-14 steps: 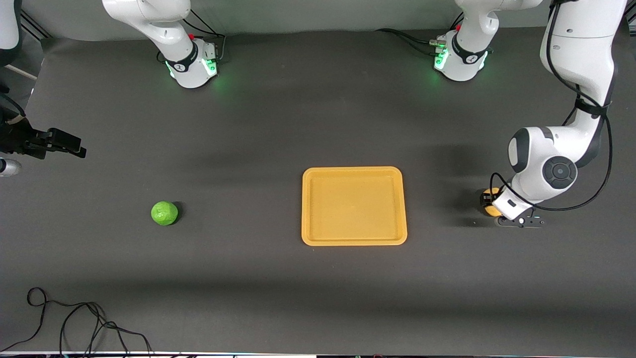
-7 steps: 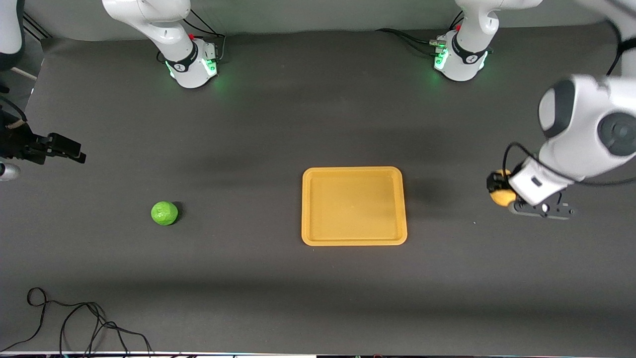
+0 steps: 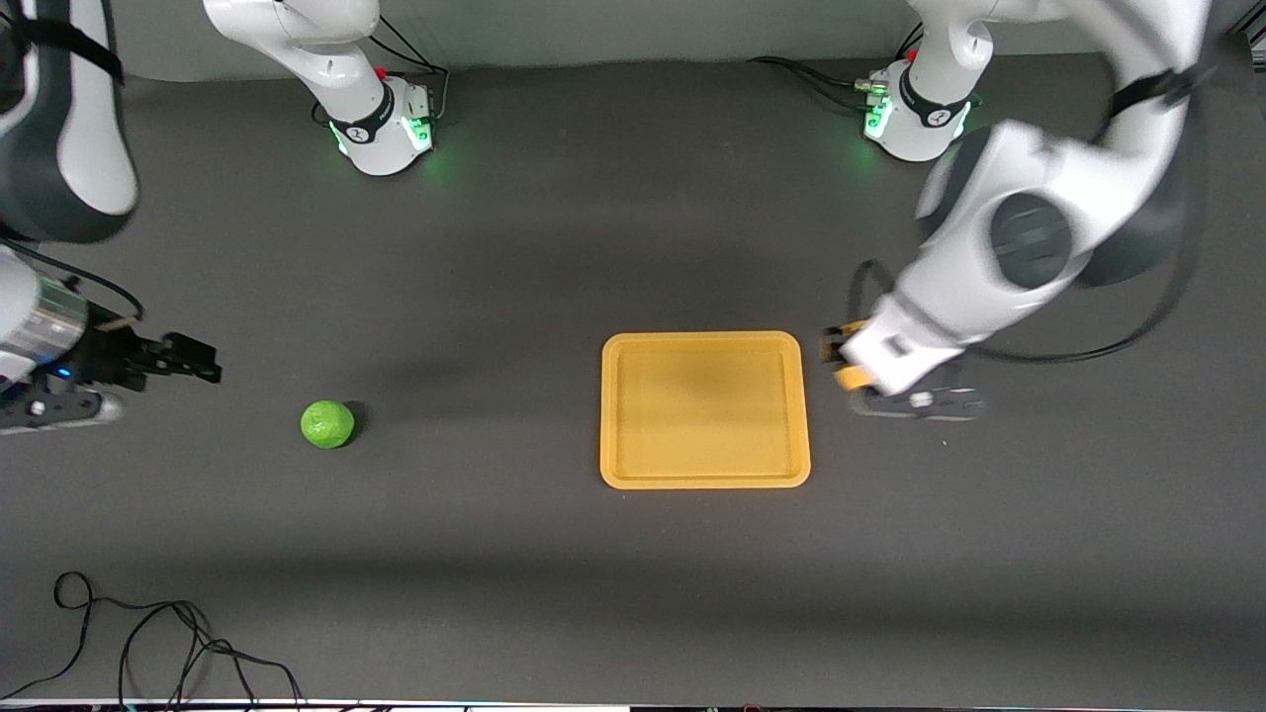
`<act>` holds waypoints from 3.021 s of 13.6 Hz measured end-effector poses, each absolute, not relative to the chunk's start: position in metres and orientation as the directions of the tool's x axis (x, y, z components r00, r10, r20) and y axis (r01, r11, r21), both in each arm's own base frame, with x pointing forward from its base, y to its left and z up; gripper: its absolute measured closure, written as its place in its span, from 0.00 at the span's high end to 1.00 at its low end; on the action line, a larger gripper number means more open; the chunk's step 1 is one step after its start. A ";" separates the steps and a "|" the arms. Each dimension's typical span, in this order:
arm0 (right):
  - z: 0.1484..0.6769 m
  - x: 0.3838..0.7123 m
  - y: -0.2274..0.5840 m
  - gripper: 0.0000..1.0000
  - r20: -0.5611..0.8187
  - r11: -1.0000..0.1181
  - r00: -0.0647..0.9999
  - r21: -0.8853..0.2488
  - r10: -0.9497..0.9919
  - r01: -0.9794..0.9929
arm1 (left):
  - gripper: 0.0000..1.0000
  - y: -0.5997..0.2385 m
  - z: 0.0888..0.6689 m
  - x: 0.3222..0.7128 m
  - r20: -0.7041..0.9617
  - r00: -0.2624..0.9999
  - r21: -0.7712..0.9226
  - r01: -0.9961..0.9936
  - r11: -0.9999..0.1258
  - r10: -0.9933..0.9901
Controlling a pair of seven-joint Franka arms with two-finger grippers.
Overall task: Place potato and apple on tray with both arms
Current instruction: 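Carry the potato onto the tray while the right gripper reaches the apple, then release the potato on the tray while the right gripper grasps the apple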
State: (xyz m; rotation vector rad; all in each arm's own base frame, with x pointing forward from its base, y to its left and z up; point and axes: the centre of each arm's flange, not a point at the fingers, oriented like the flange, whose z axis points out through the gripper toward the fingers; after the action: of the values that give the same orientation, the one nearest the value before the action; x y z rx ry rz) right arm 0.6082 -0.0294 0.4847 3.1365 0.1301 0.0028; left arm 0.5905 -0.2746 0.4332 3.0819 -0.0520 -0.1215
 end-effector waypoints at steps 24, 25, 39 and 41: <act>0.204 0.585 -0.029 0.96 -0.002 -0.992 0.992 0.000 0.126 0.126 | 0.99 -0.335 0.226 0.576 -0.043 0.995 -0.051 0.092 -0.994 0.094; 0.203 0.587 -0.029 0.96 -0.003 -0.992 0.992 0.000 0.127 0.127 | 1.00 -0.336 0.234 0.579 -0.029 0.994 -0.043 0.102 -0.994 0.104; 0.465 0.640 -0.020 0.71 -0.047 -0.989 0.988 -0.027 0.149 0.148 | 1.00 -0.084 0.531 0.596 -0.003 1.000 -0.050 -0.021 -0.999 -0.021; 0.522 0.626 -0.018 0.71 -0.051 -0.988 0.987 -0.033 0.152 0.150 | 1.00 -0.050 0.543 0.591 -0.014 0.999 -0.032 -0.048 -0.998 -0.048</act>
State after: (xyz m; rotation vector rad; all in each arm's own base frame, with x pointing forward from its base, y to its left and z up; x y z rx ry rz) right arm 0.6259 -0.0178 0.5218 3.1609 0.2403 -0.0846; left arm 0.5912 -0.0496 0.5434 3.1726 -0.0760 -0.0204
